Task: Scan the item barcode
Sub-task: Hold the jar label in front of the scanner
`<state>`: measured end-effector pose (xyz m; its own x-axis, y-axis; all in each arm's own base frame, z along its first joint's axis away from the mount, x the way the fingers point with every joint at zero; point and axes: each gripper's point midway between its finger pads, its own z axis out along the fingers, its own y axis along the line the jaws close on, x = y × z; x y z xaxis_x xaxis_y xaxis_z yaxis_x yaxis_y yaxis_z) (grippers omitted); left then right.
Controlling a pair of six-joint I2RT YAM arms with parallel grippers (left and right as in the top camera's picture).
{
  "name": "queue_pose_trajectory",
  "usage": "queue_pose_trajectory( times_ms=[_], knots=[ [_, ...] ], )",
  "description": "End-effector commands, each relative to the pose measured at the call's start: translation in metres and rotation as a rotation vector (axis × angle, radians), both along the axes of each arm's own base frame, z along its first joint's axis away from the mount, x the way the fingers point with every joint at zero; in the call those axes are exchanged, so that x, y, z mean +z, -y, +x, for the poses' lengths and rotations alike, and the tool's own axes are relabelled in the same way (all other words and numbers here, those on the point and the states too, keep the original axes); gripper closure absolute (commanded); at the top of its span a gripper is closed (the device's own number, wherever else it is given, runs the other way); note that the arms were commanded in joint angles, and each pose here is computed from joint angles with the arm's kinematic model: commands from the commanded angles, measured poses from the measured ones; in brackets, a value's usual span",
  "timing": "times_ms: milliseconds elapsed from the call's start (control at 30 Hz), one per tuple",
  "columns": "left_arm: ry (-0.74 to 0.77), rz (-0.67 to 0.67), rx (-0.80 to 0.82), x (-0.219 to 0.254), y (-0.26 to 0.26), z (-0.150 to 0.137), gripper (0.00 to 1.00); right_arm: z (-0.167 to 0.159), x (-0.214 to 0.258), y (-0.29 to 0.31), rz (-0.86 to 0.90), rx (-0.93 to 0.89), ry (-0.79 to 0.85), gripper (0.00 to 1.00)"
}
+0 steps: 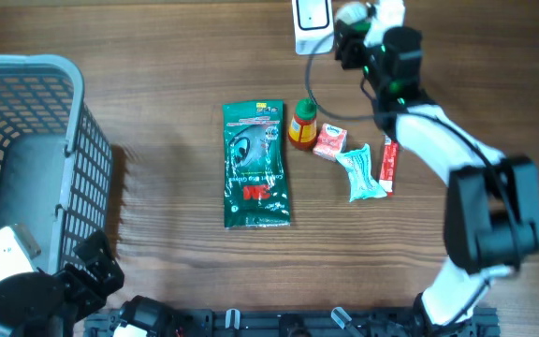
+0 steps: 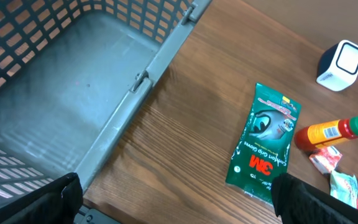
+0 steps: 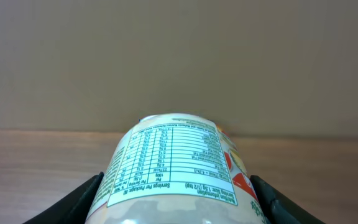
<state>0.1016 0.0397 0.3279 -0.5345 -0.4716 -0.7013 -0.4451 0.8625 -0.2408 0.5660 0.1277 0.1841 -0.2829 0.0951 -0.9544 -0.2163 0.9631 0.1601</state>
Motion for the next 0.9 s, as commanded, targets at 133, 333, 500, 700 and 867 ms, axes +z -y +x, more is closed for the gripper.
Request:
queue_pose_trajectory(
  times_ms=[133, 333, 500, 700, 867],
  knots=[
    [0.006, -0.008, 0.02, 0.001, -0.001, 0.0, 0.0, 0.091, -0.003, -0.045, -0.007, 0.167, 0.134, 0.47],
    [0.006, -0.008, 0.02, 0.001, -0.001, 0.0, 0.0, 0.114, -0.031, -0.046, 0.007, 0.141, 0.147, 0.48],
    [0.006, -0.008, 0.02, 0.001, -0.001, 0.0, 0.0, 0.111, -0.023, -0.054, 0.096, 0.174, 0.151, 0.47],
    [0.006, -0.008, 0.02, 0.001, -0.001, 0.0, 0.0, 0.11, 0.011, -0.037, 0.06, 0.08, 0.152, 0.47],
    [0.006, -0.008, 0.02, 0.001, -0.001, 0.0, 0.0, 0.091, 0.095, 0.014, -0.063, -0.132, 0.173, 0.5]
  ],
)
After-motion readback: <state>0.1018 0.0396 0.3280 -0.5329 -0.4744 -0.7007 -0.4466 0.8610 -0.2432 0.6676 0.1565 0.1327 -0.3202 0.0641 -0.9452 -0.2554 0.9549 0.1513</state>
